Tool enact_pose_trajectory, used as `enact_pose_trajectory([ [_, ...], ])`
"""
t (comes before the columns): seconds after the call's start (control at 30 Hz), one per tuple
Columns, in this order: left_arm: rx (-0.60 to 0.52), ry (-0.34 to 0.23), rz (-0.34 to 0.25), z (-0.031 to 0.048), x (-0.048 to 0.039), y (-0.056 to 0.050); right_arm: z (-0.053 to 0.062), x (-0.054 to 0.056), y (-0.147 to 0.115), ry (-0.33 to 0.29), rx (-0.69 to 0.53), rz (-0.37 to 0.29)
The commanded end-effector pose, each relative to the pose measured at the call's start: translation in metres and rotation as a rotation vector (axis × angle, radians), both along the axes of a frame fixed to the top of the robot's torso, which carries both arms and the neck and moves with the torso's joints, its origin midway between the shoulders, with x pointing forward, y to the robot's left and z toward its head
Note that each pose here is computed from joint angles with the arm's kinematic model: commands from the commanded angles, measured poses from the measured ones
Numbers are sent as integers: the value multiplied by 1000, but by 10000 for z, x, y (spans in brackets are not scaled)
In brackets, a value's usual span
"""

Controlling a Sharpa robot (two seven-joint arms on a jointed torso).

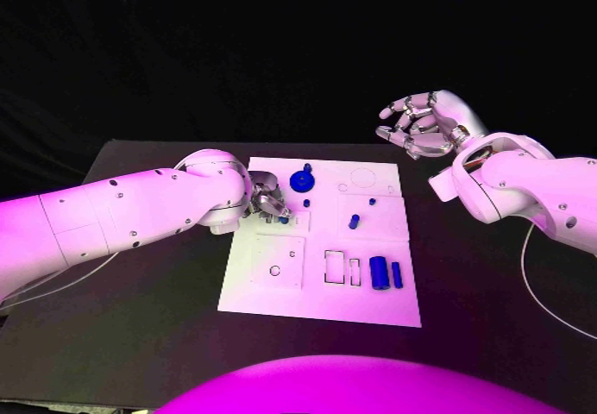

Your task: Assemble the parts on the task board

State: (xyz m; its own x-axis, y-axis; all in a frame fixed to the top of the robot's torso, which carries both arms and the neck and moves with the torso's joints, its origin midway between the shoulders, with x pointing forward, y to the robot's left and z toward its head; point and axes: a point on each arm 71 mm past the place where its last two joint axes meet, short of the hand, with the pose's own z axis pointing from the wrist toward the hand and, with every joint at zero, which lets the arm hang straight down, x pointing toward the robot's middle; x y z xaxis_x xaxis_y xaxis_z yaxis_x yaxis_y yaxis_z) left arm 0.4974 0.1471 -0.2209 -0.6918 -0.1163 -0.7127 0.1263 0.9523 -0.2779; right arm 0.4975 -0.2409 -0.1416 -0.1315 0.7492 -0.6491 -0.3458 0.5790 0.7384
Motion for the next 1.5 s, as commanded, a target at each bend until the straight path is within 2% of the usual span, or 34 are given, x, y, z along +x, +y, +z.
enact_pose_trajectory([
  [0.03,13,39,-26,-55,-46,-30,-2,-7,15,0,0,18],
  [0.83,16,38,-23,-49,-57,21,-4,-5,21,1,2,20],
  [1.03,3,28,-15,-16,-72,54,-6,-2,16,1,2,18],
  [1.2,-14,3,-4,90,-53,100,-11,4,4,2,2,14],
  [1.3,-26,-13,2,203,-22,134,-14,8,-3,2,2,12],
  [1.43,-46,-22,11,398,37,191,-21,13,-14,4,2,8],
  [1.5,-55,-23,21,517,93,251,-26,14,-20,5,1,6],
])
